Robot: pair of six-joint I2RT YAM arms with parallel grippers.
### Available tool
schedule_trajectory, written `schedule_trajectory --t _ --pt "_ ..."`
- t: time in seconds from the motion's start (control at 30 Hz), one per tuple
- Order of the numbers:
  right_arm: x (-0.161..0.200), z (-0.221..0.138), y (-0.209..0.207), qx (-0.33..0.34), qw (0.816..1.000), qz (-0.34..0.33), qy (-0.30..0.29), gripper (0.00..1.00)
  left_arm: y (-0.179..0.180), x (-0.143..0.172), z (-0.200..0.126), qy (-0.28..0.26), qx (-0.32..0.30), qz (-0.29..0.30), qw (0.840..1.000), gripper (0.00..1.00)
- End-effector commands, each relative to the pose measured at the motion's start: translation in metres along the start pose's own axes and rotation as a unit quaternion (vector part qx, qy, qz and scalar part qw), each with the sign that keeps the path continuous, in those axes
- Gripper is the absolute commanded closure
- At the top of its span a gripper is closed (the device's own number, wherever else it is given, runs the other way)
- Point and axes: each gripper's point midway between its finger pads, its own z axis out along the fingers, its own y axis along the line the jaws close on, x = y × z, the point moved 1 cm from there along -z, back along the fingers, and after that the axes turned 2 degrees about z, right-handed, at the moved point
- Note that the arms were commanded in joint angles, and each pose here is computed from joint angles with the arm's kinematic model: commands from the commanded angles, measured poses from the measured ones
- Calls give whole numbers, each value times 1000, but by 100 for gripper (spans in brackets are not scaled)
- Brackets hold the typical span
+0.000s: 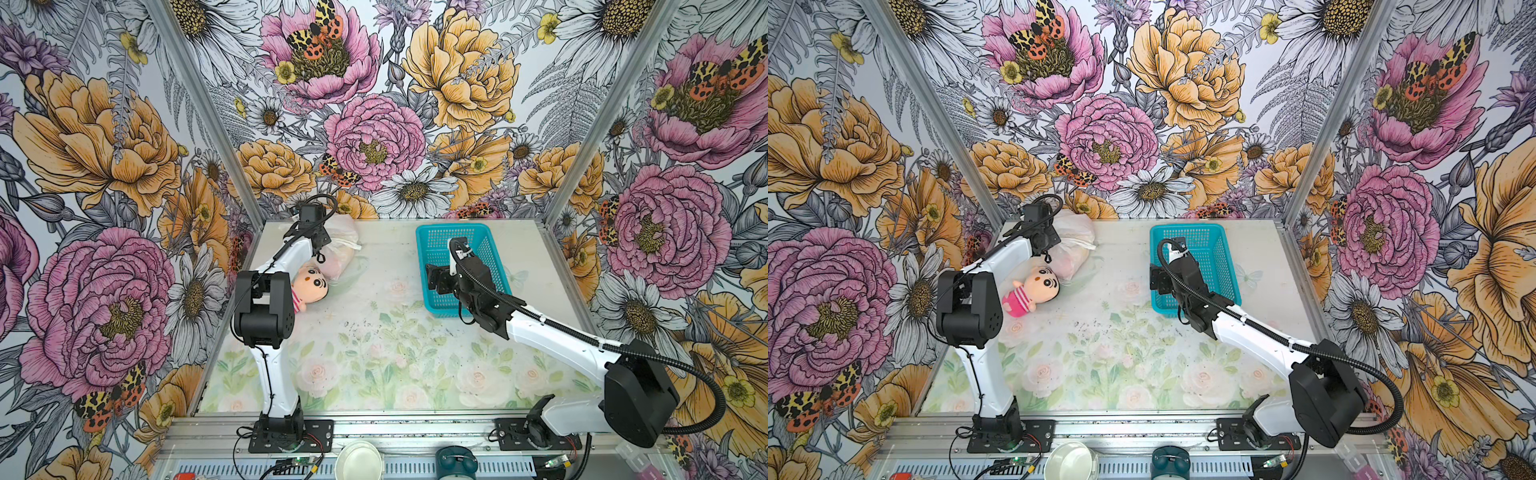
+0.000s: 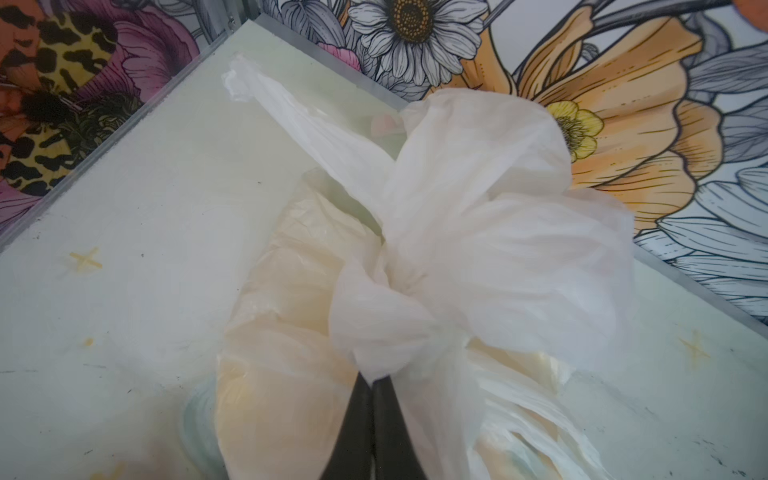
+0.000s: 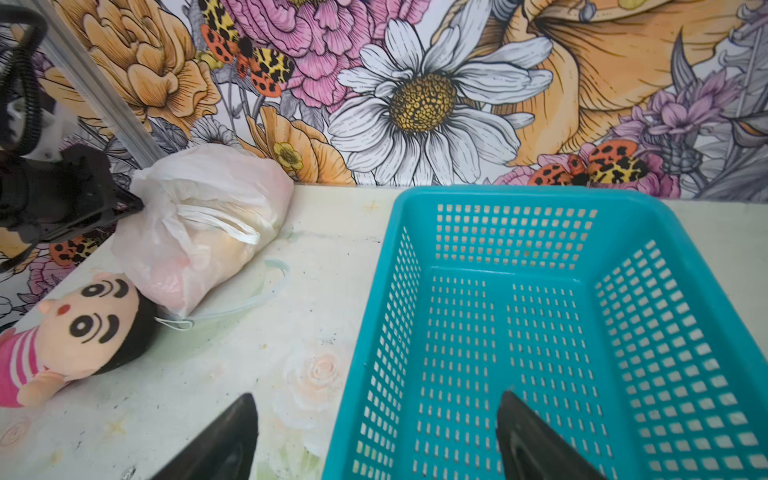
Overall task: Untie the knot of the plastic bag and take out the fruit
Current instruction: Move the plastic bag to the center of the table.
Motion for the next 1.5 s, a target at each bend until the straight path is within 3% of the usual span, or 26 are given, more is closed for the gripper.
schedule_trajectory --t 0.0,0.23,0.4,0.67,0.9,0.93,1.0,1.13,1.2,1.27,1.33,1.4,1.47 --pt "-29 3 5 1 999 -6 -34 10 -28 -18 -24 -21 36 26 999 100" --pt "-27 -4 -5 21 999 4 -29 9 -96 -10 -76 -48 104 93 989 100" --pt "-21 -20 -30 55 998 23 -34 9 -133 26 -121 -45 153 145 976 100" --pt "-19 -42 -60 73 995 57 -41 9 -146 79 -200 -75 198 216 953 100" --pt "-5 -31 -38 11 998 67 -4 9 -136 115 -209 -52 243 207 946 100" --pt "-3 -29 -35 7 998 66 0 9 -135 118 -208 -47 243 202 948 98" --pt "0 -25 -30 0 998 63 6 9 -136 122 -205 -39 244 189 950 82" --pt "4 -22 -20 -12 998 59 8 9 -140 127 -210 -30 257 173 950 70" --pt "6 -22 -11 -18 999 51 9 9 -139 124 -216 -34 261 164 951 48" --pt "9 -22 -2 -22 999 40 8 8 -133 117 -229 -45 268 155 950 40" --pt "12 -22 7 -33 999 34 5 8 -118 105 -245 -69 267 134 952 17" --pt "13 -22 22 -52 998 25 3 8 -90 86 -259 -109 242 95 959 2" --pt "15 -23 43 -72 997 7 4 7 -58 74 -266 -141 222 57 963 1"
